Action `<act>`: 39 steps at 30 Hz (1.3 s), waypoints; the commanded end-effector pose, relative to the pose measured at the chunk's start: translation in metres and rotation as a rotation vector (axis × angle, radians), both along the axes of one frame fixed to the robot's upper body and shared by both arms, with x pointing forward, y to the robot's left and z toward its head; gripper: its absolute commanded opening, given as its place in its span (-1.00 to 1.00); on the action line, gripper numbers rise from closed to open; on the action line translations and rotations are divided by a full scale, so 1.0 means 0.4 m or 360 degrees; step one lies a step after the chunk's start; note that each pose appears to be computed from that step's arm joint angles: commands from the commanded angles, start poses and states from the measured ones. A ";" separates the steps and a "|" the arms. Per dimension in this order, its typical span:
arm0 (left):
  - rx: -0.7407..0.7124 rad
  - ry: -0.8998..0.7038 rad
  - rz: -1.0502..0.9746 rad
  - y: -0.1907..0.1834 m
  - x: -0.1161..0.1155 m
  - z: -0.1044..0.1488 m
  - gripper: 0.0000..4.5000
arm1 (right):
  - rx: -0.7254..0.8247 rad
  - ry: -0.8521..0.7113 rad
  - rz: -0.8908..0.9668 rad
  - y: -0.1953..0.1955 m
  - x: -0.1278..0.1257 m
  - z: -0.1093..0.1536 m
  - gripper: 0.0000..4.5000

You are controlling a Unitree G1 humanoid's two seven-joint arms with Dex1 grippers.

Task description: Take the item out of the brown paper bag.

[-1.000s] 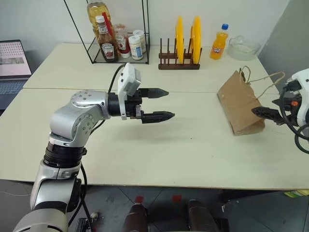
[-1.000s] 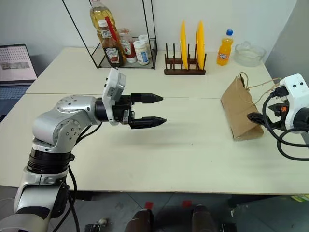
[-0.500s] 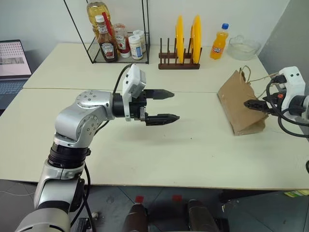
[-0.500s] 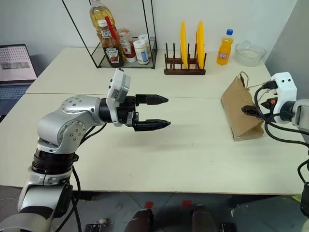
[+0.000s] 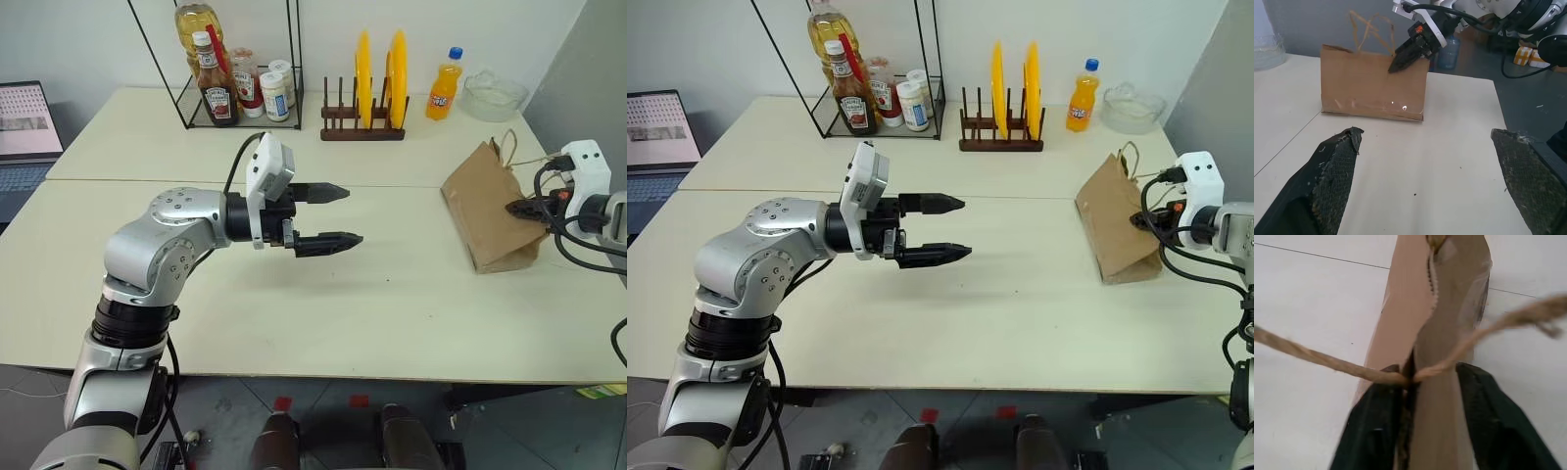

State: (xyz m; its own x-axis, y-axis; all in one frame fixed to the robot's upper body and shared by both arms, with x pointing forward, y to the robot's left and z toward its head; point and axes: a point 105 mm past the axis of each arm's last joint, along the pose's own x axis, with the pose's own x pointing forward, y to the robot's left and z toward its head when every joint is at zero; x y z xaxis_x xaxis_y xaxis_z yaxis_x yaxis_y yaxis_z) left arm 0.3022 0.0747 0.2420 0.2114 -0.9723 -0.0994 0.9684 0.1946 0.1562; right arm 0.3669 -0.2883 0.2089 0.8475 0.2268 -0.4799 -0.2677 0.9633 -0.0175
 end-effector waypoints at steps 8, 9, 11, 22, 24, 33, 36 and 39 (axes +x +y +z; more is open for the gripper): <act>-0.0003 -0.0063 0.0025 0.021 -0.016 0.019 1.00 | -0.0013 -0.0105 0.0106 0.021 0.003 0.047 -0.98; -0.0001 -0.0062 0.0025 0.021 -0.017 0.018 1.00 | -0.0062 -0.0126 0.0155 0.028 0.002 0.049 -0.98; -0.0001 -0.0061 0.0028 0.022 -0.017 0.016 1.00 | -0.0151 -0.0187 0.0302 0.054 0.000 0.053 -0.98; -0.0106 -0.0210 0.0326 0.077 -0.011 0.034 1.00 | -0.0217 -0.0661 0.0949 0.240 0.026 0.136 -0.98; -0.0152 -0.0224 0.0443 0.084 -0.001 0.030 1.00 | -0.0232 -0.0694 0.1065 0.292 0.043 0.124 -0.98; -0.0276 -0.0241 0.0876 0.128 -0.023 0.000 1.00 | -0.0389 -0.0807 0.1620 0.530 0.096 0.108 -0.98; -0.0342 -0.0243 0.1031 0.143 -0.040 -0.007 1.00 | -0.0423 -0.0816 0.1807 0.594 0.097 0.108 -0.98; -0.0349 -0.0244 0.1176 0.170 -0.060 -0.032 1.00 | -0.0452 -0.0798 0.1904 0.635 0.102 0.094 -0.98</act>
